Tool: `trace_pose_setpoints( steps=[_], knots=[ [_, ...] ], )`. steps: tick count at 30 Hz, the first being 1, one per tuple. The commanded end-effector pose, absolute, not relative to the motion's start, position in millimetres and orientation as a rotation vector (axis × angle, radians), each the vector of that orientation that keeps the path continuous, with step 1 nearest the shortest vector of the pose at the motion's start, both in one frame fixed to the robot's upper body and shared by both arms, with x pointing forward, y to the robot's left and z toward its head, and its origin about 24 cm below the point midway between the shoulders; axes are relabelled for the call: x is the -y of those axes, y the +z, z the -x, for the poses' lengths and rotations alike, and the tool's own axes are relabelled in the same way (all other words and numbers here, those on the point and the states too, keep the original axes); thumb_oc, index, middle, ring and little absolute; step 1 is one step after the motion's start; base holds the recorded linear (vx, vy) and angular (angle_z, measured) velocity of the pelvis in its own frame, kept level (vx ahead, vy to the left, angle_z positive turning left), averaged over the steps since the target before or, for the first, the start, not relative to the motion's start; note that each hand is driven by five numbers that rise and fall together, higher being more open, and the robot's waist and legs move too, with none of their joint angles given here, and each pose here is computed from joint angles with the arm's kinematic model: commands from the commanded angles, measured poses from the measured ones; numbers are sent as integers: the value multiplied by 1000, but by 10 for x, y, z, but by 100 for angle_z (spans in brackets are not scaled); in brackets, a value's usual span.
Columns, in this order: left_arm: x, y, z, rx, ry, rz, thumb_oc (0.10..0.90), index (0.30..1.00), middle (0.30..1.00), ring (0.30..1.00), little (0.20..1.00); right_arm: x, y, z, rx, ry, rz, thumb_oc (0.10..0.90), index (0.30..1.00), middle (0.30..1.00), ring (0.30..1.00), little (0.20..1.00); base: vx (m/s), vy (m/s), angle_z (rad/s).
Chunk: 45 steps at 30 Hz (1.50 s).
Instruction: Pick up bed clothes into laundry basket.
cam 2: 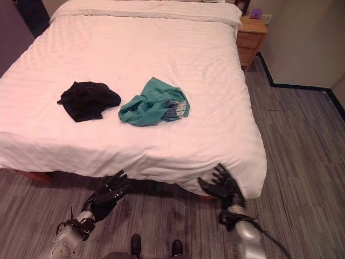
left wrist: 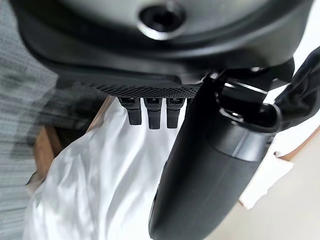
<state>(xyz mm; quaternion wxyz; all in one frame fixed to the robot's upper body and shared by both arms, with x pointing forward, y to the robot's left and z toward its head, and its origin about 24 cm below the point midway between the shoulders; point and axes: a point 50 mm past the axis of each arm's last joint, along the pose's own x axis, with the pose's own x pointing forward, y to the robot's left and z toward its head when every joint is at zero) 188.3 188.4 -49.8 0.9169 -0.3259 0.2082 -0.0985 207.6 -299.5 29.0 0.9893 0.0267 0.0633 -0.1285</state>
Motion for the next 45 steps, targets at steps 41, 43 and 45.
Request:
trace_pose_setpoints(
  steps=[41,43,45],
  knots=[
    [-2119,-177,-1712,-518,-572,502,800,900,900,900,900,3176,3878,-3648,67,-427,1361,800,900,900,900,900,-16,-21,13],
    [-2102,-153,-1739,-507,-579,496,800,900,900,900,900,3230,3870,-3627,66,-451,1320,800,900,900,900,900,-48,-18,5],
    [-2091,-126,-1759,-492,-578,492,800,900,900,900,900,3268,3831,-3624,67,-459,1275,800,900,900,900,900,-57,-6,6]
  ],
)
